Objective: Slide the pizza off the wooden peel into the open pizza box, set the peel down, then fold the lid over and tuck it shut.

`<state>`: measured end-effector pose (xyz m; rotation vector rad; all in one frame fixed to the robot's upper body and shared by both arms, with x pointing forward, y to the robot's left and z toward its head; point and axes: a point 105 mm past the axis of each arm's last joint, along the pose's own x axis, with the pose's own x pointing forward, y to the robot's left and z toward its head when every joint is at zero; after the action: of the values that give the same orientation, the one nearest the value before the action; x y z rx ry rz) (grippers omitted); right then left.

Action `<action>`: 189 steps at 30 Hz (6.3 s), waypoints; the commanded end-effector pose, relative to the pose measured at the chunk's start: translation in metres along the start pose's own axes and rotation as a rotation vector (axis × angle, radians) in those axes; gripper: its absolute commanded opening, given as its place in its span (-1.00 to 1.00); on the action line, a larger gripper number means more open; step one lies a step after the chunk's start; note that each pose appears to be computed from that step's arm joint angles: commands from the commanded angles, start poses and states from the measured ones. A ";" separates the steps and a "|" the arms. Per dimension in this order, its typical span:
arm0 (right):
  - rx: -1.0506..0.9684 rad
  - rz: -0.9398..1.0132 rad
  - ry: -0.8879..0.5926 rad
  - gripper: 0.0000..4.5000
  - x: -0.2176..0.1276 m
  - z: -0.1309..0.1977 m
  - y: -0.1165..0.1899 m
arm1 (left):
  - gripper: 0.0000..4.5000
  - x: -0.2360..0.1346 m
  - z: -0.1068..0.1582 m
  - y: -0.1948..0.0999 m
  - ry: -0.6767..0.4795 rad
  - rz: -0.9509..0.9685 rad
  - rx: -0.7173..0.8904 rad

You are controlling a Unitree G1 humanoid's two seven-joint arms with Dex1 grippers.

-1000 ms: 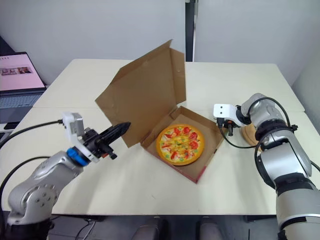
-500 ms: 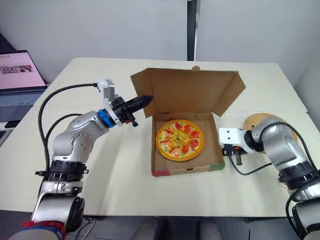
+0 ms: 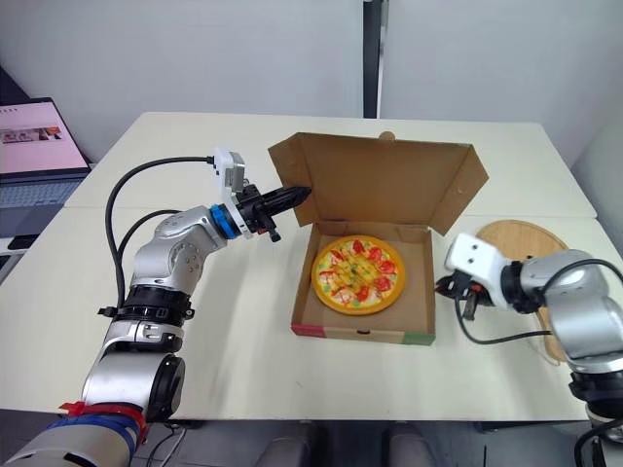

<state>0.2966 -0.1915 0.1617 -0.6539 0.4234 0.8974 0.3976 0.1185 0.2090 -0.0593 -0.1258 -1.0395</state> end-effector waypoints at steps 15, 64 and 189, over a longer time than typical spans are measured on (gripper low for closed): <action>0.265 -0.452 -0.394 0.59 -0.020 0.050 -0.070 | -1.00 0.007 0.015 0.000 -0.007 -0.027 0.067; 0.271 -0.457 -0.429 -1.00 -0.005 0.069 -0.071 | -0.99 -0.012 0.039 -0.003 -0.029 0.060 0.102; 0.383 -0.330 -0.431 0.32 -0.057 0.019 0.017 | -1.00 -0.040 -0.056 -0.055 0.240 0.283 -0.151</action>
<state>0.2499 -0.2048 0.1878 -0.1703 0.1315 0.5995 0.3350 0.1167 0.1556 -0.1047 0.1438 -0.7692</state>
